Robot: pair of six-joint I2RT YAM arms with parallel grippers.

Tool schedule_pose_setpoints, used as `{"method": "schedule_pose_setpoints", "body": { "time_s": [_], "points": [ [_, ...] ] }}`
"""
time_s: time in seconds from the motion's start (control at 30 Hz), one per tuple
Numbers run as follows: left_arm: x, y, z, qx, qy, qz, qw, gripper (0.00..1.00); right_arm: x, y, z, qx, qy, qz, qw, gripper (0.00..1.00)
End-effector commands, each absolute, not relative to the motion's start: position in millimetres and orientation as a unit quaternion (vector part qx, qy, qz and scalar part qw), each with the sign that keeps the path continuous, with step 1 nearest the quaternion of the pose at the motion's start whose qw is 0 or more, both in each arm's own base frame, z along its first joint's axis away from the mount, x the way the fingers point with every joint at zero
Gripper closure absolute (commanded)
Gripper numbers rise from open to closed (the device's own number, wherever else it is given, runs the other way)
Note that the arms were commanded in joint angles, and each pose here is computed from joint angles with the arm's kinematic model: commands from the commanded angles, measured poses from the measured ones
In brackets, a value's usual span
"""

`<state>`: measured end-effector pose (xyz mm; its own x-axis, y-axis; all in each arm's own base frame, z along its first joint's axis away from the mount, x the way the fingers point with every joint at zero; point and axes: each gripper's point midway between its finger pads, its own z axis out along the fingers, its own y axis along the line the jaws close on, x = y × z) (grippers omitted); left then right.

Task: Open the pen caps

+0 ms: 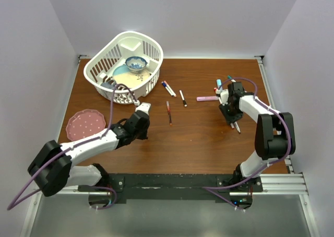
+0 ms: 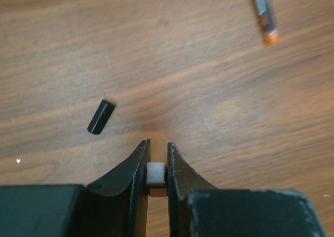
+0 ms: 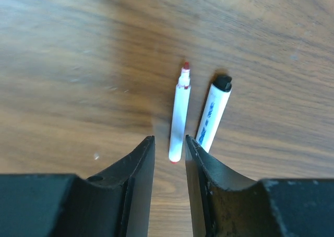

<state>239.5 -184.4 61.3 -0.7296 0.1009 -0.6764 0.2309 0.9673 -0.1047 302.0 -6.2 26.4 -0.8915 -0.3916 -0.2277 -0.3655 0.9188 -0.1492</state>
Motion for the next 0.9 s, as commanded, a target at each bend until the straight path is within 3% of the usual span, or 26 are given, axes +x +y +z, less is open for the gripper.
{"method": "schedule_pose_setpoints", "body": {
  "time_s": [0.0,0.3,0.87],
  "points": [
    [247,-181,56,0.095,0.926,-0.042,0.362,1.00,313,6,69,-0.213,0.956,-0.020,0.201,0.66],
    [254,-169,40,0.111,0.932,0.042,0.341,0.99,312,20,78,-0.229,0.948,0.018,0.220,0.65],
    [253,-162,39,0.115,0.932,0.089,0.333,0.66,309,32,87,-0.240,0.941,0.048,0.232,0.65]
  ]
}}
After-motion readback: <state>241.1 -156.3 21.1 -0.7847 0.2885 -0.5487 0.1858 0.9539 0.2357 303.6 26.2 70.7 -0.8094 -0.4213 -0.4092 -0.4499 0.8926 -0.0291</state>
